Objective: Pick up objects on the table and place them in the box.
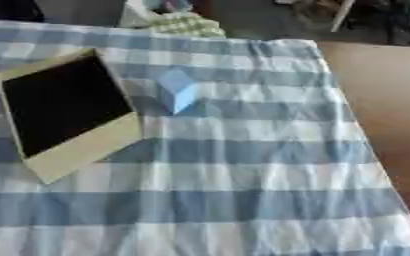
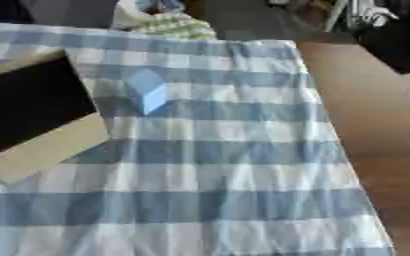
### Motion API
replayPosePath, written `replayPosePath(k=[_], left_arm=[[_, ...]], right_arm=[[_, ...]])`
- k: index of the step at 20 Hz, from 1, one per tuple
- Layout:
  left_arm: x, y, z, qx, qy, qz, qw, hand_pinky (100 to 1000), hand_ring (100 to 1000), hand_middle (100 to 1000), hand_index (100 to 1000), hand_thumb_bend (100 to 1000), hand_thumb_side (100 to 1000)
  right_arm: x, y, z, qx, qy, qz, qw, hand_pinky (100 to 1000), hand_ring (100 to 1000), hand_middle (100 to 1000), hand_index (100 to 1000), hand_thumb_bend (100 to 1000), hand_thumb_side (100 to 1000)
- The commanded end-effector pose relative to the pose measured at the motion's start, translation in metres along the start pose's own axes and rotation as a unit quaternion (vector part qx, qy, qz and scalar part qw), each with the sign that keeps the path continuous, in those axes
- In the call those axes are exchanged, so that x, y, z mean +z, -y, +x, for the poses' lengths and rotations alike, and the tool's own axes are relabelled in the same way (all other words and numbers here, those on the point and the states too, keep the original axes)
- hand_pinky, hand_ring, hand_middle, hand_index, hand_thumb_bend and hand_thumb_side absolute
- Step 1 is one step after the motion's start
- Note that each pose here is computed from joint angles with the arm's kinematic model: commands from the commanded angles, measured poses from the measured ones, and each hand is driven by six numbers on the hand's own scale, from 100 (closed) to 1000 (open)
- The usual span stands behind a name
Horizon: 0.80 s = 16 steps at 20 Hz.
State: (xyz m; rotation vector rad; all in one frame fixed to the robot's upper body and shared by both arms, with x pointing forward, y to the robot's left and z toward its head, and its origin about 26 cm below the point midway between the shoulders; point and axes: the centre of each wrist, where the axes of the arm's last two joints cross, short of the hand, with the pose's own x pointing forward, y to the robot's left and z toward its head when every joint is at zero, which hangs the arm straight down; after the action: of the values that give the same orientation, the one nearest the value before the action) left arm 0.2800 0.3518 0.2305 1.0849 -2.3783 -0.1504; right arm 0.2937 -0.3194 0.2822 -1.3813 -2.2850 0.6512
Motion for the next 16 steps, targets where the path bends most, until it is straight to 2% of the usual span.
replayPosePath(k=[1,11,16], left_arm=[[-0.005,-0.004,0.004,-0.003,0.014,0.003,1.0,806,801,754,827,647,734],[-0.002,-0.004,0.003,-0.003,0.011,0.0,1.0,805,804,756,827,646,734],[-0.001,-0.003,0.003,-0.004,0.009,-0.001,1.0,804,804,757,826,638,734]], right_arm=[[-0.008,0.011,0.002,0.013,0.019,-0.002,1.0,798,847,817,859,100,801],[-0.013,0.011,0.006,0.013,0.034,0.016,0.999,802,853,820,860,100,820],[-0.021,0.012,0.012,0.02,0.056,0.047,0.997,809,856,823,862,100,869]])
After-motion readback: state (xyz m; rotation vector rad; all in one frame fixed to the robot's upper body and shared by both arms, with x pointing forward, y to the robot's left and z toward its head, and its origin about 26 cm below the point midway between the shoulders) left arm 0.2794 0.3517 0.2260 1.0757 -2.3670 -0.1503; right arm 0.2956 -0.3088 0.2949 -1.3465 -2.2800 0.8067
